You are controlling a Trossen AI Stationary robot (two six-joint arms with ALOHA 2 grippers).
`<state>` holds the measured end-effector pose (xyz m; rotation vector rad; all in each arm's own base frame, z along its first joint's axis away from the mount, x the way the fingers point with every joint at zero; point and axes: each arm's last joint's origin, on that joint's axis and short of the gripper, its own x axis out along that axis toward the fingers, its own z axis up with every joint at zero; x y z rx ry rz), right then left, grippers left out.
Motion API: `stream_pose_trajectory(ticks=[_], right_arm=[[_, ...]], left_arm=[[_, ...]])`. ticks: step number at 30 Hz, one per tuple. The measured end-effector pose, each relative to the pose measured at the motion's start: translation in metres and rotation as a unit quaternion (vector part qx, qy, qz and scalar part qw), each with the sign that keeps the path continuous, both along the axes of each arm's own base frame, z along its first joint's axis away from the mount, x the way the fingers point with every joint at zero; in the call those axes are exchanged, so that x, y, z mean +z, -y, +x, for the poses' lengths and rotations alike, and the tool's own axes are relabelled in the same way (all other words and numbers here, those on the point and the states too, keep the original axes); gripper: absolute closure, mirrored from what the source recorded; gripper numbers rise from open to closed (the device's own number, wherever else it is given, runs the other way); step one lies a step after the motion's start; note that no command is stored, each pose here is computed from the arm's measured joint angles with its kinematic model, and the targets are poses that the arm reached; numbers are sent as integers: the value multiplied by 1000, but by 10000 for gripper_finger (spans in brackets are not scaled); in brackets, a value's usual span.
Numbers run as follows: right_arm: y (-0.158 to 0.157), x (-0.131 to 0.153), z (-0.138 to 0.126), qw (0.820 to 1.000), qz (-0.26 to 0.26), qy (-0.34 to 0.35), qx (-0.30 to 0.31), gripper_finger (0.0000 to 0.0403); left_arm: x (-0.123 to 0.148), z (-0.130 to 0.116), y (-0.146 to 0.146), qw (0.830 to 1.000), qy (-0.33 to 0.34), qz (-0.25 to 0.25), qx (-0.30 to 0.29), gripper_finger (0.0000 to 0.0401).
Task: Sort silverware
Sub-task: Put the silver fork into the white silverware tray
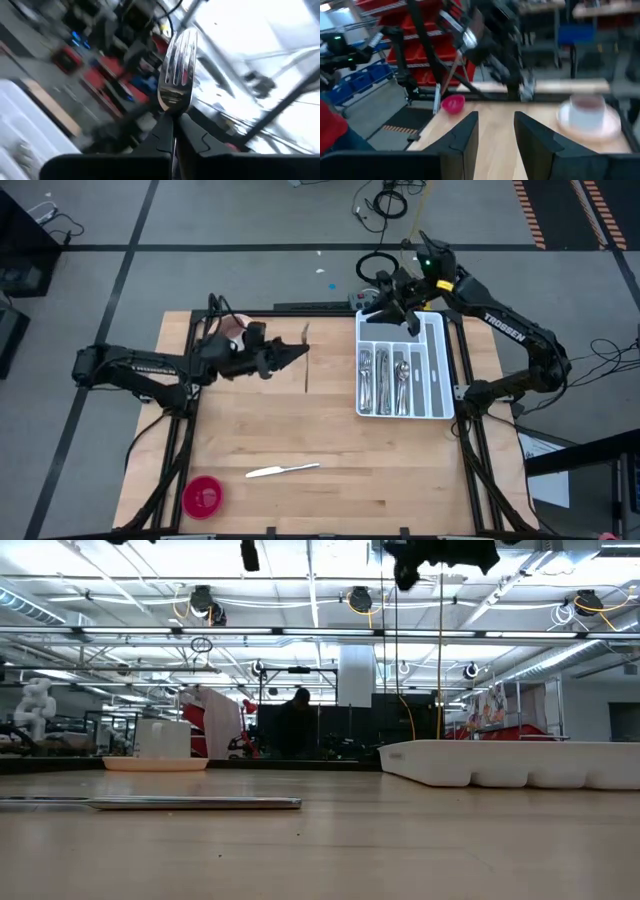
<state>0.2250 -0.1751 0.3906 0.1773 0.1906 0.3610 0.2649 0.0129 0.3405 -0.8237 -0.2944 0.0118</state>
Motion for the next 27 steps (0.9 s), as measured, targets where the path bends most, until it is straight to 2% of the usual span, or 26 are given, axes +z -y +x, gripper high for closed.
stream_pose_trajectory(ticks=[6,12,16,20,27], right_arm=[[-27,19,17,993,-69,76,51,284],[-56,20,35,990,-89,87,68,284],[-70,18,43,987,-97,89,94,284],[-74,11,53,989,-93,73,87,284],[-74,-14,77,993,-71,26,93,284]], left_arm=[[-4,2,-9,991,-15,-48,-128,395],[-14,9,-20,975,-43,-86,-198,393],[-25,15,-27,962,-71,-119,-235,392],[-35,22,-29,947,-95,-143,-271,391],[-42,27,-29,943,-107,-148,-277,390]])
